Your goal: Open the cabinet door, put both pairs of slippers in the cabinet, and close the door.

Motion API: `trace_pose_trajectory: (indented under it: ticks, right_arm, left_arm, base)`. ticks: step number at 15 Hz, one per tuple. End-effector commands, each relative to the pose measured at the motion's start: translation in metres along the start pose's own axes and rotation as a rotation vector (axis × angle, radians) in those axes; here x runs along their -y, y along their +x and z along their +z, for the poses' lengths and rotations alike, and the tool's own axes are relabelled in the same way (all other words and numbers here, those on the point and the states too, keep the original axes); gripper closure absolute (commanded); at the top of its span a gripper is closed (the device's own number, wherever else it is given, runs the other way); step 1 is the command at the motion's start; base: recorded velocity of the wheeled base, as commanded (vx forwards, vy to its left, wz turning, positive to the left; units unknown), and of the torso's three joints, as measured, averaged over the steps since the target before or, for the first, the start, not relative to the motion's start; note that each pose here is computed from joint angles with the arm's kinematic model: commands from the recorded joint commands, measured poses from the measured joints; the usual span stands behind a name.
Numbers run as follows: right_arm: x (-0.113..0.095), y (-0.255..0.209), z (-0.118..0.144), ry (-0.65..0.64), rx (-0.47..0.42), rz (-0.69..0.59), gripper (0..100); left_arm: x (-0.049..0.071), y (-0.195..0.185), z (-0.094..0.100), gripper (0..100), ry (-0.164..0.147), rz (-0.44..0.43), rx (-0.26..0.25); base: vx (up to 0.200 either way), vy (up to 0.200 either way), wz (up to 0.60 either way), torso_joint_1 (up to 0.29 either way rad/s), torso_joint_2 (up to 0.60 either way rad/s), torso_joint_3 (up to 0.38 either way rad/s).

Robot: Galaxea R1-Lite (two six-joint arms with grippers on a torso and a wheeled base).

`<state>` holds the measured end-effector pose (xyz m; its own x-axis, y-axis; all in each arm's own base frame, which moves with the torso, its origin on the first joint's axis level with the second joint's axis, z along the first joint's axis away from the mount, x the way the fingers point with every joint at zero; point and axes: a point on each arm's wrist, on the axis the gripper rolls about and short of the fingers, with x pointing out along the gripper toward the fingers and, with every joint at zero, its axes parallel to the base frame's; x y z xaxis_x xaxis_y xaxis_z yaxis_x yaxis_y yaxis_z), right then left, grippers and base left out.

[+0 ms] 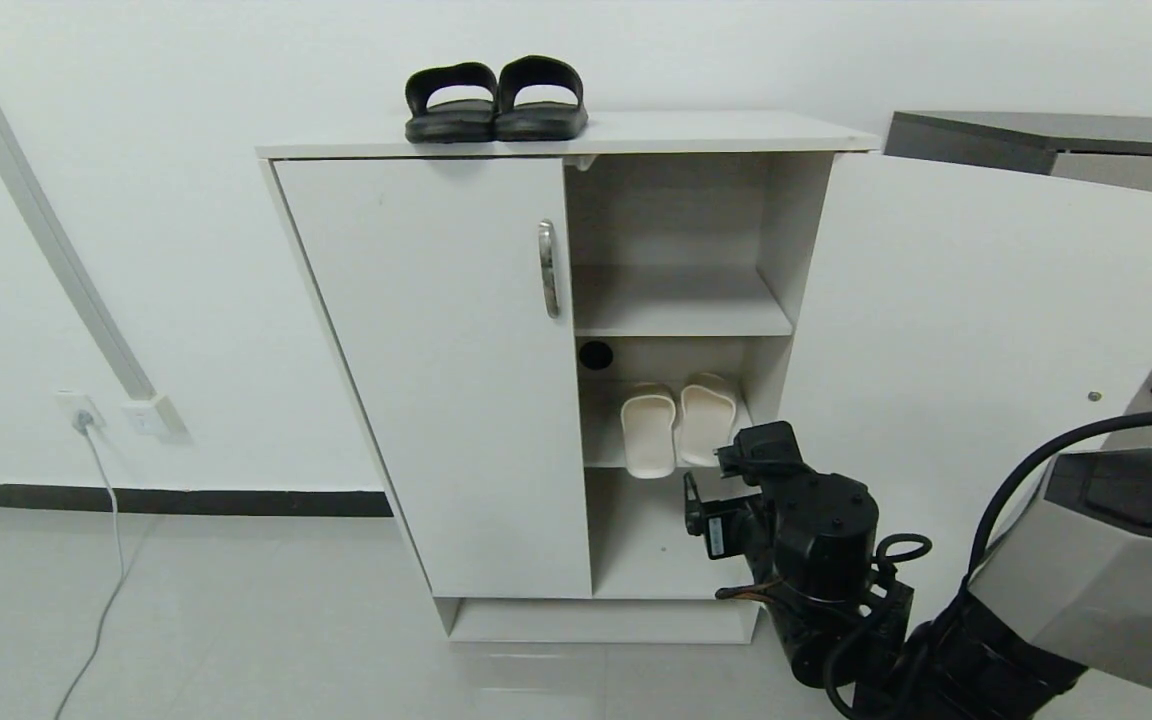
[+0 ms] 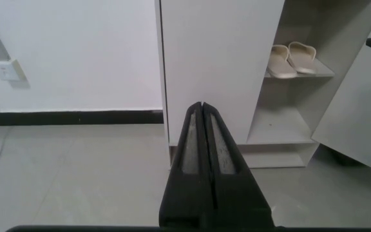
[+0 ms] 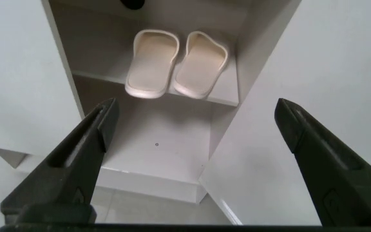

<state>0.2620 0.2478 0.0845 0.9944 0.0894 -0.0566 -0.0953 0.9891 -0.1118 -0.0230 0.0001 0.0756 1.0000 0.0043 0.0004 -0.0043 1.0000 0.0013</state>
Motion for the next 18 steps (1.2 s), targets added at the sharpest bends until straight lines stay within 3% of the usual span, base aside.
trace_pose_trajectory:
  ticks: [1, 13, 18]
  right_arm:
    - [-0.0004, 0.0006, -0.0010, -0.002, -0.002, 0.000, 0]
    - [-0.0011, 0.0016, 0.0002, 0.003, 0.004, -0.001, 0]
    - [0.0004, 0.0007, 0.0015, 0.018, 0.024, -0.002, 0]
  left_arm:
    - [0.0000, 0.0000, 0.0001, 100, -0.001, 0.000, 0.000]
    - [0.0000, 0.0000, 0.0001, 100, -0.001, -0.001, 0.000]
    - [0.0000, 0.0000, 0.0001, 100, -0.003, -0.001, 0.000]
  base:
    - [0.000, 0.000, 0.00, 0.000, 0.00, 0.000]
    - [0.000, 0.000, 0.00, 0.000, 0.00, 0.000]
    - [0.000, 0.200, 0.00, 0.008, 0.00, 0.002]
